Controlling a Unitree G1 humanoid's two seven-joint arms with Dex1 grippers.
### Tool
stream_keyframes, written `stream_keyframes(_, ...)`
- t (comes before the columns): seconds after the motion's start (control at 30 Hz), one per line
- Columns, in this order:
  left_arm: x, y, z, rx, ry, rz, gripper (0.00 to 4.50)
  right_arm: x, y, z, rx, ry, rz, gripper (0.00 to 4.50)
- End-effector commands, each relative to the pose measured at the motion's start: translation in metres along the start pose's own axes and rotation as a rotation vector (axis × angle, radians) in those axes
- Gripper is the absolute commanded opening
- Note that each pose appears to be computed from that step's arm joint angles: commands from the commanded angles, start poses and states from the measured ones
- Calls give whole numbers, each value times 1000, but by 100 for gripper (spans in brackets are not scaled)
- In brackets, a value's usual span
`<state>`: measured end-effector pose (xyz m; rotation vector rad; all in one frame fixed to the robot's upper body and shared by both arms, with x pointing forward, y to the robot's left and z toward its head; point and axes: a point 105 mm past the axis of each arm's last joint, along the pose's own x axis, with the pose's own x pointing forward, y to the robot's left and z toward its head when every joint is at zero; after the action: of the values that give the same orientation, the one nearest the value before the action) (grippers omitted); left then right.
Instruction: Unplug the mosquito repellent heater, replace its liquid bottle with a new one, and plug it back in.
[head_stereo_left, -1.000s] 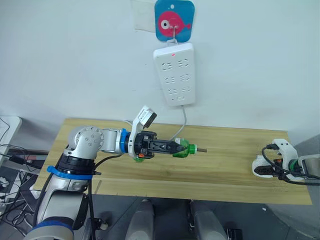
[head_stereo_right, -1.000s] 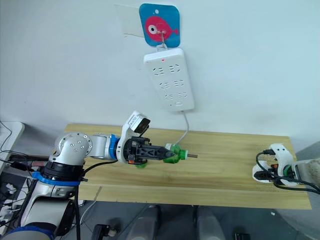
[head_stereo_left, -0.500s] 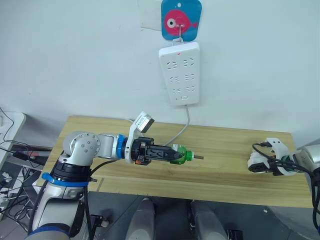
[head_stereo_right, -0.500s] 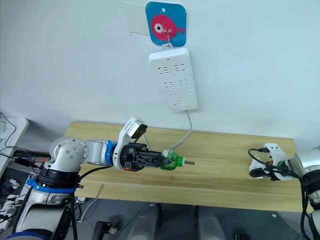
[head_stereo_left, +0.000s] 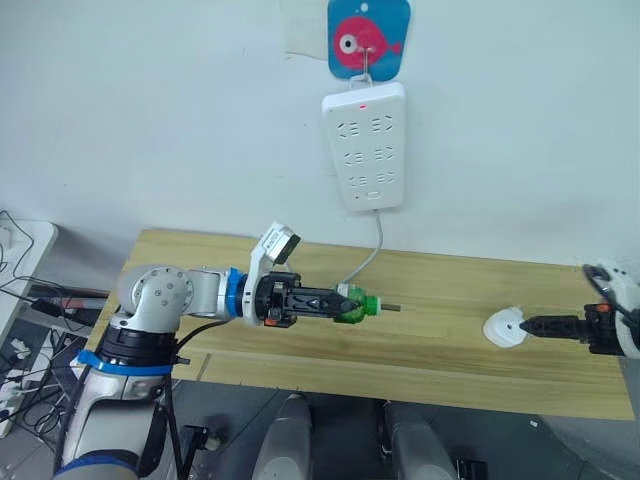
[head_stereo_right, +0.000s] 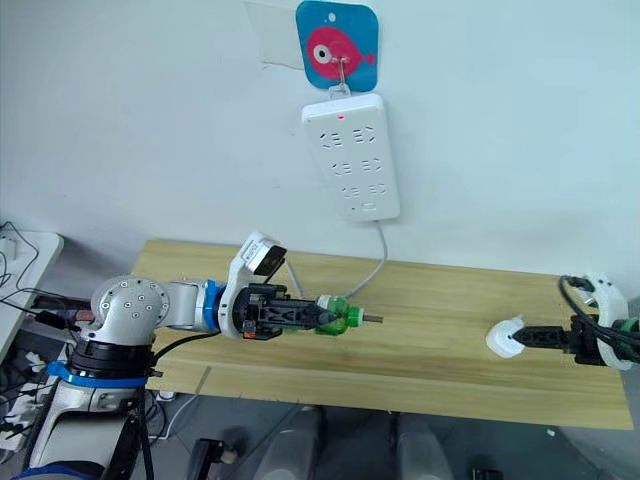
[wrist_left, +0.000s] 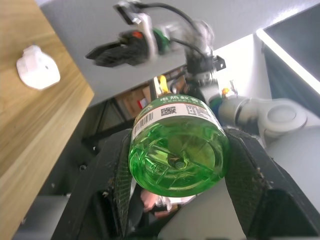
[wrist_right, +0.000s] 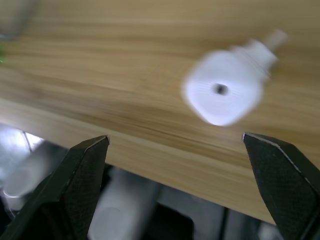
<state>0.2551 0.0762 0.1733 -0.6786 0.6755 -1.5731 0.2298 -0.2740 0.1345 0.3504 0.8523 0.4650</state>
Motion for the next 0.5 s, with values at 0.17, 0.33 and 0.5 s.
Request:
stream_keyframes(0.17,11,0,19,-44,-166,-38,227,2,114,-7,128,-548,262,445)
stream_keyframes(0.33,27,-3,23,-80,-213,-71,227,16,161,6,371,-752,340,445)
stream_keyframes(0.5,36,-7,25,-101,-235,-88,227,32,181,15,413,-775,361,445)
